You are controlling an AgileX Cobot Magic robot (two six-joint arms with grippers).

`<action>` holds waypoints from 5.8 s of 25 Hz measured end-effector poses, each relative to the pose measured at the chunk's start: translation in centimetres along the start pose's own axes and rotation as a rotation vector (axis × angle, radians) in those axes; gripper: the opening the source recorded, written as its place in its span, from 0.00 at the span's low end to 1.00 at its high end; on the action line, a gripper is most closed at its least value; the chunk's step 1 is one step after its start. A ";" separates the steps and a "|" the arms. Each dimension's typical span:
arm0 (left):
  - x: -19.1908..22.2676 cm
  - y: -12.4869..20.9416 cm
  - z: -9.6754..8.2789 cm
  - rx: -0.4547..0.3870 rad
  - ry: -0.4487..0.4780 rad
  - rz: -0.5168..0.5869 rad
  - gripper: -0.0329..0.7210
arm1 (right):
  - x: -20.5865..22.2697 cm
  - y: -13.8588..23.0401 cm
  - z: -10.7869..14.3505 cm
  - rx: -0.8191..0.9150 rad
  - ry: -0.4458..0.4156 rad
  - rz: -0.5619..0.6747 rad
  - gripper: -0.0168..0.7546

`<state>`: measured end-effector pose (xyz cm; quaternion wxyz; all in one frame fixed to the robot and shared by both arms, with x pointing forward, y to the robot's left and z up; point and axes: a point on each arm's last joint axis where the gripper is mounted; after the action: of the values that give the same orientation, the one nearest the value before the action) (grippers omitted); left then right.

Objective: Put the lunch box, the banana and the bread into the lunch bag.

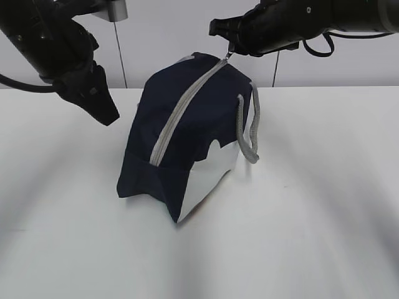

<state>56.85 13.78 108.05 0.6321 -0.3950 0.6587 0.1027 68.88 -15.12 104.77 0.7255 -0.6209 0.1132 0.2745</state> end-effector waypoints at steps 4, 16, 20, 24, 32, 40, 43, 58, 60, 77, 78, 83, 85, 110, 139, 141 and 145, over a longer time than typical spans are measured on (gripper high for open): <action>0.0 0.0 0.0 0.000 0.000 0.000 0.07 | 0.0 0.1 0.0 0.010 0.002 0.015 0.02; 0.0 0.0 0.0 0.000 0.001 0.001 0.07 | 0.0 0.4 0.0 0.027 0.006 0.046 0.02; 0.0 0.0 -0.1 -0.004 0.006 -0.001 0.08 | 0.0 0.4 -0.1 0.036 0.005 0.046 0.02; 0.0 -0.1 -0.1 -0.008 0.015 -0.007 0.08 | 0.0 0.4 -0.1 0.037 0.004 0.047 0.02; 0.0 -0.1 -0.2 -0.025 0.018 -0.009 0.10 | 0.0 0.4 -0.1 0.042 0.004 0.049 0.02; 0.0 -0.1 -0.2 -0.031 0.020 -0.010 0.11 | 0.0 0.5 -0.1 0.056 0.002 0.058 0.02; 0.0 -0.1 -0.2 -0.031 0.020 -0.010 0.12 | 0.0 0.6 -0.1 0.060 0.002 0.063 0.02; 0.0 -0.2 -0.1 -0.169 0.016 -0.024 0.49 | -0.3 0.0 0.1 0.067 0.004 0.082 0.02; -0.1 -0.3 -0.1 -0.196 0.014 -0.027 0.60 | -0.4 0.0 0.1 0.068 0.007 0.095 0.02; -3.6 -6.8 0.3 -0.189 0.066 -0.262 0.73 | -0.4 0.3 0.5 0.164 -0.027 0.126 0.02; -3.1 -7.1 0.6 -0.194 0.075 -0.259 0.73 | -0.4 0.3 0.5 0.169 -0.028 0.127 0.02; -0.7 -8.4 1.5 -0.216 0.133 -0.253 0.73 | -0.4 0.2 0.6 0.182 -0.033 0.127 0.02; 0.5 -8.6 1.9 -0.223 0.153 -0.240 0.73 | -0.4 0.2 0.6 0.186 -0.035 0.127 0.02; 3.0 -8.1 2.1 -0.223 0.117 -0.159 0.06 | -1.0 -1.6 1.1 0.188 -0.054 0.092 0.02; -5.1 -5.9 -2.2 -0.129 0.013 -0.230 0.06 | 1.0 1.0 0.6 0.179 -0.019 0.227 0.02; -5.2 -5.8 -2.2 -0.128 0.013 -0.230 0.06 | 1.1 1.1 0.6 0.179 -0.017 0.231 0.02; -5.2 -5.8 -2.2 -0.128 0.013 -0.230 0.06 | 1.1 1.1 0.6 0.177 -0.016 0.235 0.02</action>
<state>58.37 10.52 115.35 0.6090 -0.5083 0.6050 0.0688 69.10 -14.16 103.38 0.7411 -0.5348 0.2033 0.3513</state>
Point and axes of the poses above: a point on each arm's last joint axis where the gripper is mounted, x pointing out along that axis toward the gripper, z along the wrist's bending axis when the last joint is at zero, y = z × x, and after that the axes turned 4 degrees about -x, right-handed
